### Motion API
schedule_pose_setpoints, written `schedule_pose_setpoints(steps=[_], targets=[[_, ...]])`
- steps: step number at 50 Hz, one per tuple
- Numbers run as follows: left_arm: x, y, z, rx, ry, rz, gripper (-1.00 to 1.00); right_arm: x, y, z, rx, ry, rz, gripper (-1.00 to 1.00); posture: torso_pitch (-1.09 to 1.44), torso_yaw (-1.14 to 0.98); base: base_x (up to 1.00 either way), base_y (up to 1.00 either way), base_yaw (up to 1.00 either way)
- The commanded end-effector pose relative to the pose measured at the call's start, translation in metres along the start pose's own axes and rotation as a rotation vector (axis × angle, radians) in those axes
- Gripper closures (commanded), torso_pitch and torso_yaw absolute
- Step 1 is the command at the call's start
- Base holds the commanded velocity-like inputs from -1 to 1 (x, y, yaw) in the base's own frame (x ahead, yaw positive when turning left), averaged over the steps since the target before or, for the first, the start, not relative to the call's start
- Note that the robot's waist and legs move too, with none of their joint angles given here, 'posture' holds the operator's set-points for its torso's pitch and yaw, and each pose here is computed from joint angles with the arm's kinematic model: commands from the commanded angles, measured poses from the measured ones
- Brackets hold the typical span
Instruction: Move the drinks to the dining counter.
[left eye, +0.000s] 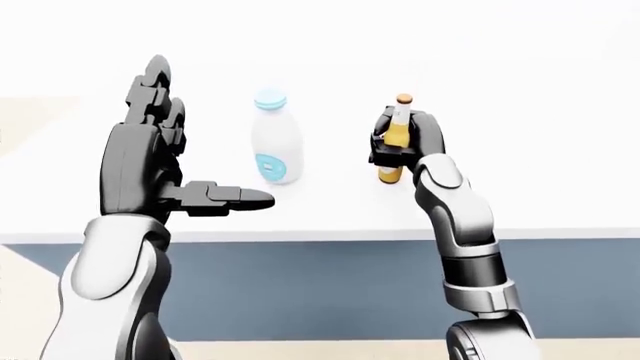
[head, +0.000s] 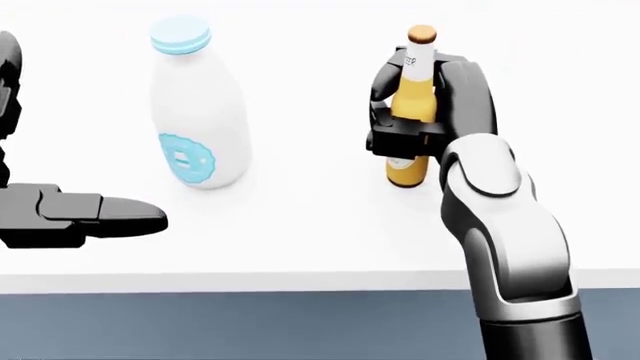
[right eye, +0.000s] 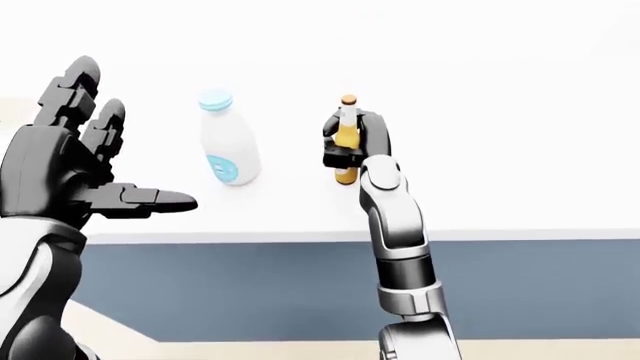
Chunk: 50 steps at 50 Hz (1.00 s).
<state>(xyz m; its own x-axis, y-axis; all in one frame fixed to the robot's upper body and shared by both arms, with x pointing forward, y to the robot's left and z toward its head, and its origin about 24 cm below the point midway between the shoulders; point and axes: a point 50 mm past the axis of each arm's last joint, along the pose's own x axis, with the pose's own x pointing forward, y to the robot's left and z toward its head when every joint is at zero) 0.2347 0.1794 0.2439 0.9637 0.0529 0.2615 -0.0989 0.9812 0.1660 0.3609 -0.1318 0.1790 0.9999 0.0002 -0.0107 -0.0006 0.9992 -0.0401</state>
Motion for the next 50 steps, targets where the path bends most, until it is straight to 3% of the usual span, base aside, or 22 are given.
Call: schedule_pose_setpoints(steps=[1,10,14,15,19,24,37,43,45,46,50], targets=[[-0.0009,0.0016,0.0104,0.009,-0.069,0.013,-1.0,-0.0023,0.0007,0.0272,0.004,-0.118,0.004,1.0,0.0,0.0,0.0,0.0,0.0],[-0.0014,0.0026,0.0115,0.011,-0.072,0.015,-1.0,-0.0028,0.0016,0.0278,-0.004,-0.123,0.011,0.99,0.0,0.0,0.0,0.0,0.0],[-0.0008,0.0028,0.0118,0.011,-0.072,0.016,-1.0,-0.003,0.002,0.0279,-0.006,-0.125,0.012,0.85,0.0,0.0,0.0,0.0,0.0],[-0.0006,0.0027,0.0123,0.011,-0.072,0.016,-1.0,-0.0029,0.002,0.0282,-0.006,-0.125,0.014,0.67,0.0,0.0,0.0,0.0,0.0],[-0.0001,0.0024,0.0133,0.012,-0.074,0.015,-1.0,-0.0028,0.0017,0.0283,-0.007,-0.125,0.014,0.4,0.0,0.0,0.0,0.0,0.0],[0.0006,0.0021,0.0137,0.013,-0.074,0.014,-1.0,-0.0026,0.0016,0.0288,-0.01,-0.127,0.017,0.22,0.0,0.0,0.0,0.0,0.0],[-0.0005,0.0036,0.0145,0.012,-0.076,0.018,-1.0,-0.0052,0.0025,0.0307,-0.011,-0.132,0.025,0.17,0.0,0.0,0.0,0.0,0.0],[-0.0017,0.0038,0.0145,0.01,-0.076,0.017,-1.0,-0.0064,0.0029,0.0302,-0.011,-0.133,0.03,-0.04,0.0,0.0,0.0,0.0,0.0],[-0.0018,0.0037,0.0145,0.009,-0.077,0.017,-1.0,-0.0068,0.0033,0.0299,-0.012,-0.134,0.033,-0.34,0.0,0.0,0.0,0.0,0.0],[-0.0016,0.004,0.0145,0.01,-0.077,0.017,-1.0,-0.007,0.0035,0.0299,-0.012,-0.134,0.034,-0.4,0.0,0.0,0.0,0.0,0.0],[-0.0024,0.004,0.0148,0.01,-0.077,0.017,-1.0,-0.0073,0.0036,0.0299,-0.013,-0.134,0.034,-0.46,0.0,0.0,0.0,0.0,0.0]])
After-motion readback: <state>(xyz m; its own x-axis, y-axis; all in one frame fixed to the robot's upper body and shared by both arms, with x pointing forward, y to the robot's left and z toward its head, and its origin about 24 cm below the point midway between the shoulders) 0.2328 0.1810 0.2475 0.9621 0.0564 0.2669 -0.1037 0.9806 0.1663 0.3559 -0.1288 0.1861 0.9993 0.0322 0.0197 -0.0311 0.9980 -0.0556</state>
